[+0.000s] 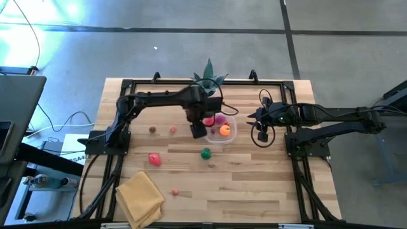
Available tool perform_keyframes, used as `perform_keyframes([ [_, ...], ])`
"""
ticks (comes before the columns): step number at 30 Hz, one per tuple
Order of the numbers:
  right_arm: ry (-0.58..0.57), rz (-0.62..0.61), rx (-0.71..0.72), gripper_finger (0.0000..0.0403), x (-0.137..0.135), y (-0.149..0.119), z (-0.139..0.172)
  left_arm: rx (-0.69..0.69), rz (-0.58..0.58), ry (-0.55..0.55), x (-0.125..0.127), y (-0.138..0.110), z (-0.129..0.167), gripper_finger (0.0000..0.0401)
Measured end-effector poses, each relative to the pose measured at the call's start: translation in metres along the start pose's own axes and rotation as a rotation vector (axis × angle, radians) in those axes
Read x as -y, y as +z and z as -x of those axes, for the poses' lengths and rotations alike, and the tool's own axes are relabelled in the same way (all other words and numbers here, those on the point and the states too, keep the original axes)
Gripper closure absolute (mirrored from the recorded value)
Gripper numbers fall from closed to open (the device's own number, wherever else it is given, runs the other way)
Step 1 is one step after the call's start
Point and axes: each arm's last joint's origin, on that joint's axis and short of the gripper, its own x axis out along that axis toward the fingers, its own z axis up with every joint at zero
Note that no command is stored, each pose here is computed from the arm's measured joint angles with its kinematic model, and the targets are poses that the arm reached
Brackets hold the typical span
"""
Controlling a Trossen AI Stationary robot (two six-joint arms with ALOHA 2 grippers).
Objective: Pick and placing Produce into tupperware
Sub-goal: Put the top pink peach into the transparent container
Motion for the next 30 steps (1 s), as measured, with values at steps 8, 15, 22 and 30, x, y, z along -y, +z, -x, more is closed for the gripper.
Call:
perform_keyframes([
  [8,0.0,0.0,0.0,0.029,0.0,0.0,0.0,-0.041,0.063,0.081,-0.007,-0.027,0.002,0.0229],
  [15,0.0,0.0,0.0,0.029,0.0,0.0,0.0,0.069,0.081,0.029,-0.016,-0.068,-0.013,0.0229],
  [22,0.0,0.0,0.0,0.029,0.0,0.0,0.0,0.228,0.292,-0.015,-0.051,-0.108,-0.035,0.0229],
  [30,0.0,0.0,0.001,0.029,0.0,0.0,0.0,0.109,0.523,-0.04,-0.075,-0.126,-0.07,0.0229],
])
